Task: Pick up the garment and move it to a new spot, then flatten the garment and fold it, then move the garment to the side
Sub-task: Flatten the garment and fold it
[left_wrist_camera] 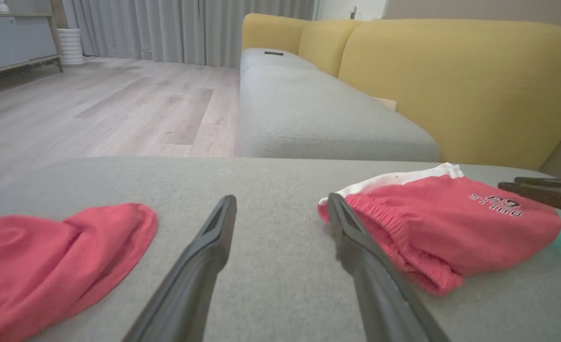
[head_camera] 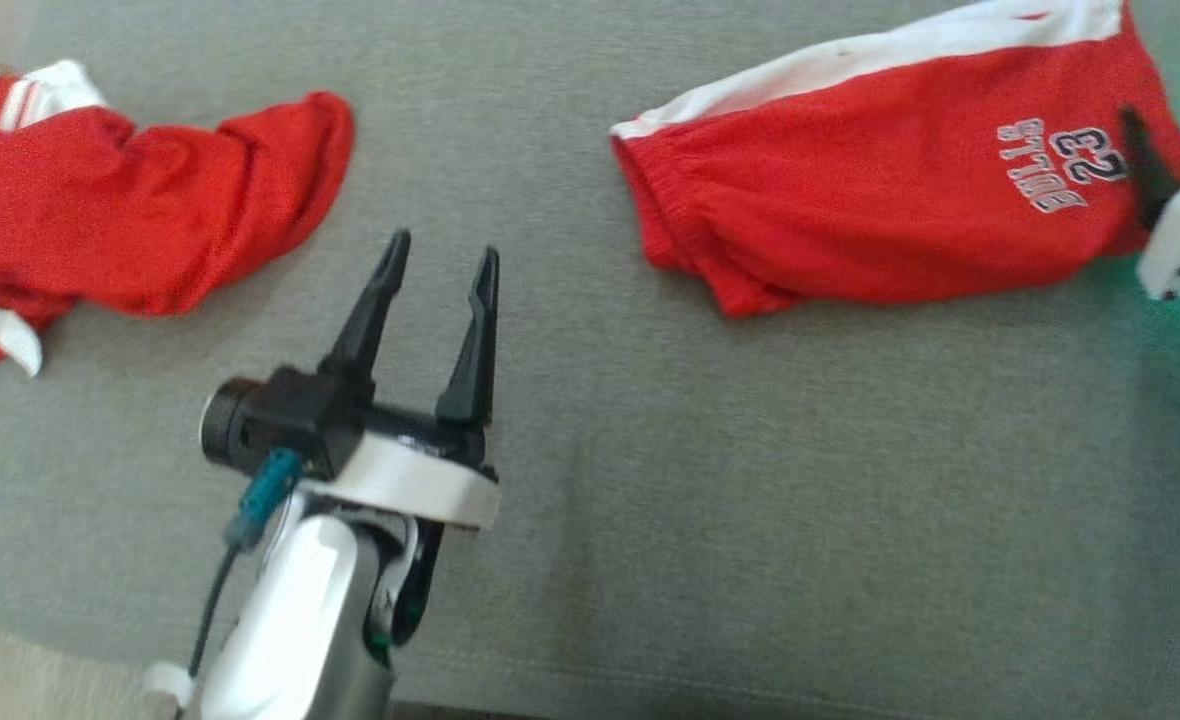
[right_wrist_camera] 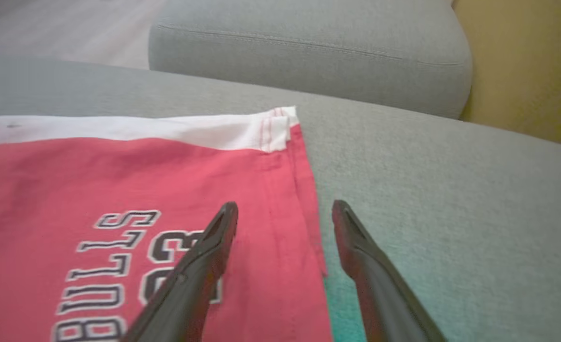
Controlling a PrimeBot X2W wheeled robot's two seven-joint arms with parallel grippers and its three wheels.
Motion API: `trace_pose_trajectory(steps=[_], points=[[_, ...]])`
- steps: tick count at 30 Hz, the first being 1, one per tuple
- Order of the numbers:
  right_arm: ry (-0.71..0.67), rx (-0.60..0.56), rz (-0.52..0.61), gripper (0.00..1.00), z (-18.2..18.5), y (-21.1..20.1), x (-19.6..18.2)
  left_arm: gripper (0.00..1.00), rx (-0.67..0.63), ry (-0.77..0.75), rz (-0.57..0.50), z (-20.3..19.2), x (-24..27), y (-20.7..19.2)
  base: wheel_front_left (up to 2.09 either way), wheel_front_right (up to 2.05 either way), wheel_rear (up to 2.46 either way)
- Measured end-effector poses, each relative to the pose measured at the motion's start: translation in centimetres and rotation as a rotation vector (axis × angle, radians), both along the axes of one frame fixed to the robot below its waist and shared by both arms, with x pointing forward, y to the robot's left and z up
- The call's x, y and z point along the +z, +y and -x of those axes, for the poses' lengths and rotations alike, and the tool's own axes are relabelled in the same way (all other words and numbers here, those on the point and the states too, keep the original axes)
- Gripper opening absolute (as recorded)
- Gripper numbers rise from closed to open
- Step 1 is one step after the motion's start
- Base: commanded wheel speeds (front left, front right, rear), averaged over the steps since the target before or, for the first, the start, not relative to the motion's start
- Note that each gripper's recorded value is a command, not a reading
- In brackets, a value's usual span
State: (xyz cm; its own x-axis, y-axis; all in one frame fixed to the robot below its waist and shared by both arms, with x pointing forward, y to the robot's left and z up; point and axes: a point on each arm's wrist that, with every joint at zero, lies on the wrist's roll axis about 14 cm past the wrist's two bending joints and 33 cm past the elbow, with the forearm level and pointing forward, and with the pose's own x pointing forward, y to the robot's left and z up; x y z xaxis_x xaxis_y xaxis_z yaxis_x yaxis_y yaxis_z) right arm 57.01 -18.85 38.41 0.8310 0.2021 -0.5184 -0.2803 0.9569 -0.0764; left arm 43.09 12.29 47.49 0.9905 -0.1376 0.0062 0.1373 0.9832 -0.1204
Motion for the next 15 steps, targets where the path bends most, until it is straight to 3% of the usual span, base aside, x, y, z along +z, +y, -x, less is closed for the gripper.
trace_pose_trajectory(steps=[5, 13, 14, 15], points=[[0.036, -0.067, 0.023, 1.0, -1.2, -0.9, -0.6, 1.0, 0.057, -0.005, -0.051, 1.7, 0.3, 1.5, 0.0, 0.0, 0.0], [0.136, -0.129, -0.036, 1.0, -0.4, 0.4, -2.4, 1.0, 0.114, 0.0, -0.077, 3.5, 0.5, 2.5, 0.0, 0.0, 0.0], [0.142, -0.135, -0.04, 0.83, -0.3, 0.3, -2.4, 1.0, 0.123, 0.004, -0.077, 3.7, 0.4, 2.6, 0.0, 0.0, 0.0], [0.146, -0.139, -0.046, 0.35, -0.3, 0.4, -2.4, 1.0, 0.125, 0.005, -0.075, 4.0, 0.4, 2.7, 0.0, 0.0, 0.0]])
